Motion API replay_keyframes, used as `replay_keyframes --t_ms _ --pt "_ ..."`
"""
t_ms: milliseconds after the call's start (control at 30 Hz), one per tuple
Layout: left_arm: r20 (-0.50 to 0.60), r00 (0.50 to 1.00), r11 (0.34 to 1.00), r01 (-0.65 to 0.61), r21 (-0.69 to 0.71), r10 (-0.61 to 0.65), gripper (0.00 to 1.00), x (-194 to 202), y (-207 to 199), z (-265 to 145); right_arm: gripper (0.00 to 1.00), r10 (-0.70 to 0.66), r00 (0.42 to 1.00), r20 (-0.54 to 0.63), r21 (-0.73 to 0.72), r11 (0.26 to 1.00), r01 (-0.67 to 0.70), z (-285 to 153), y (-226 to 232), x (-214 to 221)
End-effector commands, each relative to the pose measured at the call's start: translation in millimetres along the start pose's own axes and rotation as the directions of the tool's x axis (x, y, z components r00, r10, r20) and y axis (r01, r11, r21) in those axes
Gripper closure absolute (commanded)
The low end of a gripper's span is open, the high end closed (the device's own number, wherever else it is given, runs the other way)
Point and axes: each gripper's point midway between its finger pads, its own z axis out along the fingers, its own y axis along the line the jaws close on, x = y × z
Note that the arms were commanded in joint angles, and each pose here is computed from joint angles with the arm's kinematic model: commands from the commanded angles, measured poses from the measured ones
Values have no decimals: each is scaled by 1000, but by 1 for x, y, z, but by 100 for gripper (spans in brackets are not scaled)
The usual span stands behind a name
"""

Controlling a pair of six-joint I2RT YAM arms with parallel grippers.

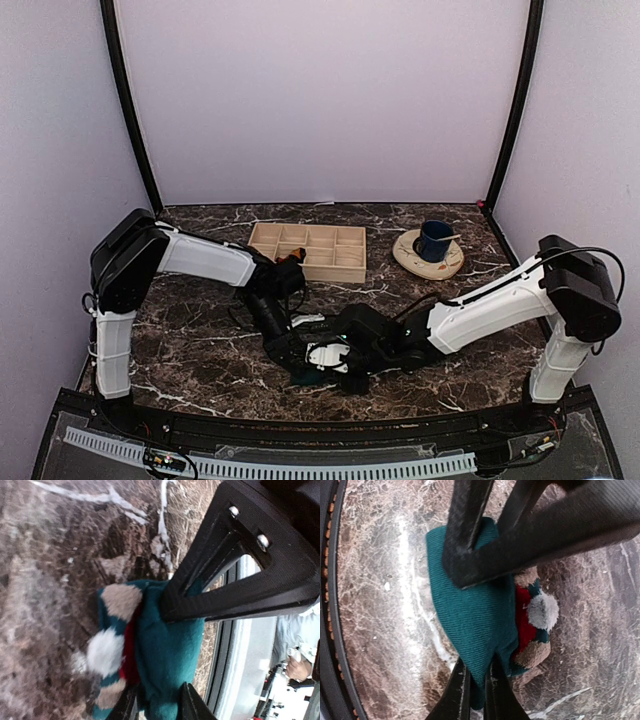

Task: Roll the socks
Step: Roll the sock at the center of the board.

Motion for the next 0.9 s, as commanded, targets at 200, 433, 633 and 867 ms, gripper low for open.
replay_keyframes --t_ms 200,433,633,867 --pt "60 997 991 -33 -129 41 67 -3 -3 -33 100 143 981 -129 -146 976 -162 3 12 27" --pt "75 995 967 -38 -253 59 67 -3 11 -46 100 204 970 -130 -187 956 -226 1 11 21" --pt "126 986 880 -32 -475 105 67 -5 33 -71 100 252 957 -142 -240 929 -281 1 11 16" --pt "231 949 783 -26 -621 214 67 -17 30 -101 100 332 927 -176 -325 869 -373 -2 7 8"
